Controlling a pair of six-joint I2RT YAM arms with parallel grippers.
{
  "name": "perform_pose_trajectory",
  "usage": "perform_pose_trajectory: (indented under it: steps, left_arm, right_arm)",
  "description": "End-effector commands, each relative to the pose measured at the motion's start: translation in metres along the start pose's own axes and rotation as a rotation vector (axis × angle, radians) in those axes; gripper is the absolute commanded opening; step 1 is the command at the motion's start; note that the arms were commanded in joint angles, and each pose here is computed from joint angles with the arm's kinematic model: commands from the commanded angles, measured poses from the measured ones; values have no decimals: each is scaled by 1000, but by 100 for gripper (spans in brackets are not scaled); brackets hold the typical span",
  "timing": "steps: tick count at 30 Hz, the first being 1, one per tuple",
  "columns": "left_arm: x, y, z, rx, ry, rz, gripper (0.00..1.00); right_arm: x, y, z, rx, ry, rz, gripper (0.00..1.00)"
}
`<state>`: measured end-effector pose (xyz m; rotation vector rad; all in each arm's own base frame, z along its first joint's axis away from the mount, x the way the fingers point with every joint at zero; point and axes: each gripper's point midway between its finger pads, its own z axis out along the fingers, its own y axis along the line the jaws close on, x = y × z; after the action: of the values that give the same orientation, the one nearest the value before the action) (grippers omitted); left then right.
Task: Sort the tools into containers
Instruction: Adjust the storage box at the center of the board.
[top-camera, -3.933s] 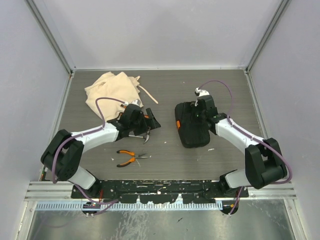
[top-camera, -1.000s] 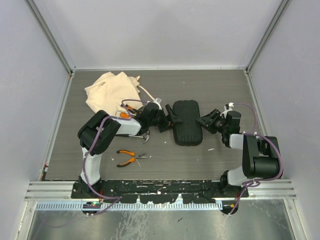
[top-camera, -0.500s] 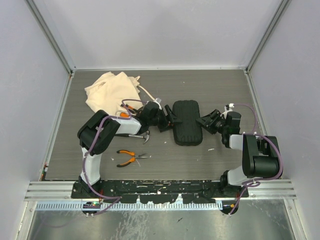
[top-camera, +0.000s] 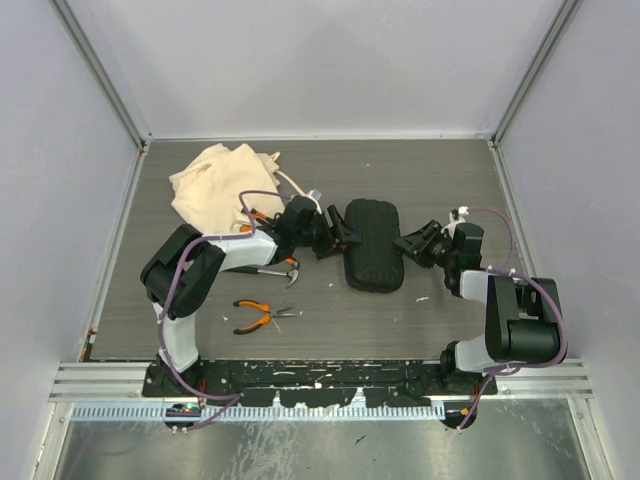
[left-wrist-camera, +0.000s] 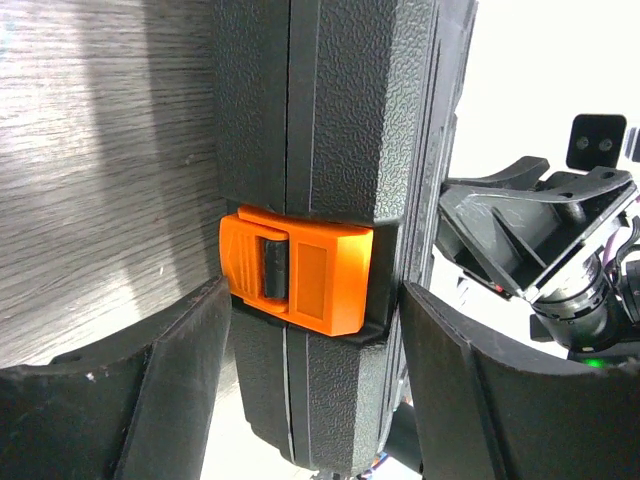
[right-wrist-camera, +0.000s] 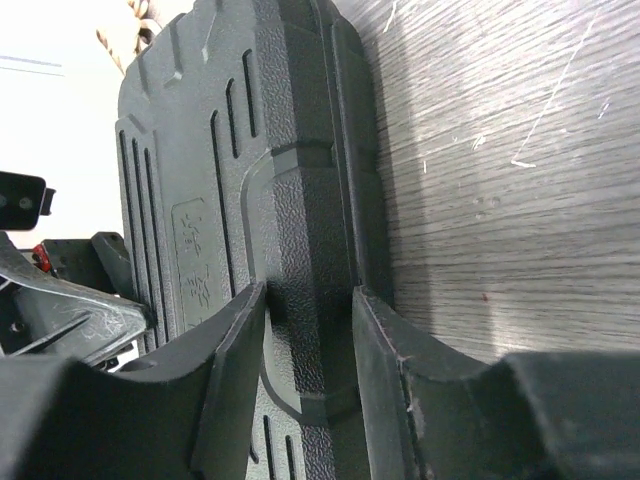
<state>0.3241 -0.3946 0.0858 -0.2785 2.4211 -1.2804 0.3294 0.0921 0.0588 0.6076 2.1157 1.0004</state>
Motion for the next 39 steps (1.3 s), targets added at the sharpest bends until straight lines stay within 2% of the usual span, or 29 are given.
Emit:
perform_pose_trajectory:
  steps: [1, 7, 17, 28, 33, 39]
  left_arm:
    - [-24, -115, -34, 307, -68, 102, 67]
    - [-25, -136, -47, 326, -79, 138, 68]
    - [-18, -153, -51, 341, -74, 164, 68]
    - [1, -140, -35, 302, -32, 165, 69]
    - [-1, -145, -38, 308, -36, 179, 69]
    - [2, -153, -36, 320, -16, 193, 69]
  right_arm:
    - [51, -44, -10, 162, 145, 65, 43]
    - [55, -43, -9, 147, 153, 84, 45]
    - [57, -42, -10, 135, 155, 95, 55]
    - [53, -39, -13, 138, 135, 75, 56]
    - [44, -42, -18, 185, 93, 47, 56]
    - [17, -46, -39, 299, -62, -9, 64]
